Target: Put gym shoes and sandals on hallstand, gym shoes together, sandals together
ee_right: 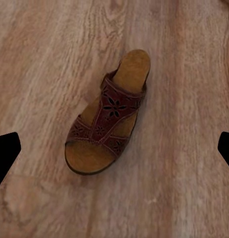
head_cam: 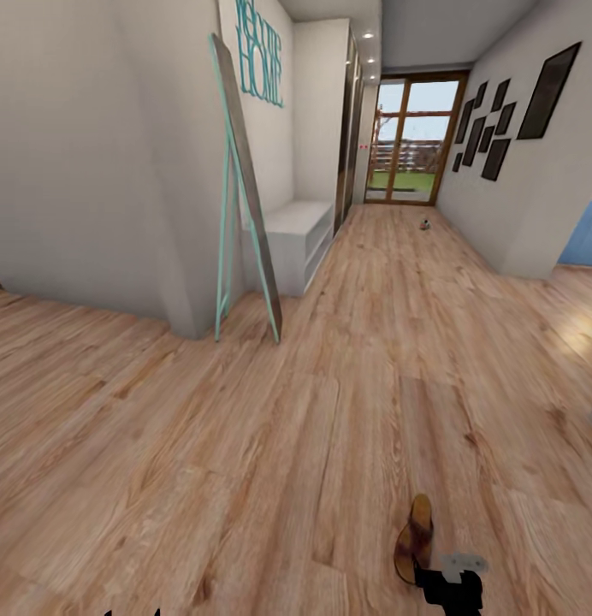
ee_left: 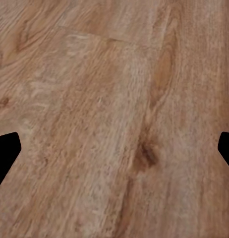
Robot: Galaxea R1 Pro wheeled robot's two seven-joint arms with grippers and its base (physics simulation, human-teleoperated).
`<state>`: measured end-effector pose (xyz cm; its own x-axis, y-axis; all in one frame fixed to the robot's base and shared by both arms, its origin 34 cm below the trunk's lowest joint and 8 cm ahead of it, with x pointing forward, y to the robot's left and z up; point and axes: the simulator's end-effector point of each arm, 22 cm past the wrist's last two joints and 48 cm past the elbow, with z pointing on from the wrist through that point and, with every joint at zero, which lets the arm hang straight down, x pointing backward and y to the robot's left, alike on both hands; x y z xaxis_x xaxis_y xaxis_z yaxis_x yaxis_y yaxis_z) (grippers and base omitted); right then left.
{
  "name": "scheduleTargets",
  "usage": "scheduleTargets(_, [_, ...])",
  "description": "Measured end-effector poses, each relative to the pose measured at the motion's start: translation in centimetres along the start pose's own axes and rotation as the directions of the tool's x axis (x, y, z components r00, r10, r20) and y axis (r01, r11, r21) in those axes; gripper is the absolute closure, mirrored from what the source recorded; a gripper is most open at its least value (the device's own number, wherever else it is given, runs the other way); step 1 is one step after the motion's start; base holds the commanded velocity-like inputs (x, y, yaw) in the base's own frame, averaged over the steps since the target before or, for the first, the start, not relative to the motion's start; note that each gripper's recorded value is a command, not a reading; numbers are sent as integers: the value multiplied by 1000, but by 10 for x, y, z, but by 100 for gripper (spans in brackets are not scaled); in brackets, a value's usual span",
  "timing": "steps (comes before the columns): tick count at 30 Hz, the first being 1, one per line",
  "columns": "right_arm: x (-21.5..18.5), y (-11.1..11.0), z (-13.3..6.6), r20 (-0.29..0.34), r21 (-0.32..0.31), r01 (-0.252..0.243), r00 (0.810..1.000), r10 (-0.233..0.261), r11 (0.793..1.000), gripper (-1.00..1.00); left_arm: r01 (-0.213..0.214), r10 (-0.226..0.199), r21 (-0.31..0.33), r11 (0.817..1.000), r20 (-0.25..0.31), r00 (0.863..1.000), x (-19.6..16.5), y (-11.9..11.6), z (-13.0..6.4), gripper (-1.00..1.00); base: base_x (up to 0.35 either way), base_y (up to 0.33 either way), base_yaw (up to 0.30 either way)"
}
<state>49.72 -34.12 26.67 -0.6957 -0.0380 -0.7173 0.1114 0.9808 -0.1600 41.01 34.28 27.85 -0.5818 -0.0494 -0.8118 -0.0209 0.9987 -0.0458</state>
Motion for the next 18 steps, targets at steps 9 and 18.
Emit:
scheduleTargets(9, [0,0,0,0,0,0,1000,0,1000,-100,0,0,1,1000,0,1000,0,0,0,-100,299,176,0])
scheduleTargets(18, [0,0,0,0,0,0,1000,0,1000,-100,0,0,1,1000,0,1000,0,0,0,-100,295,184,0])
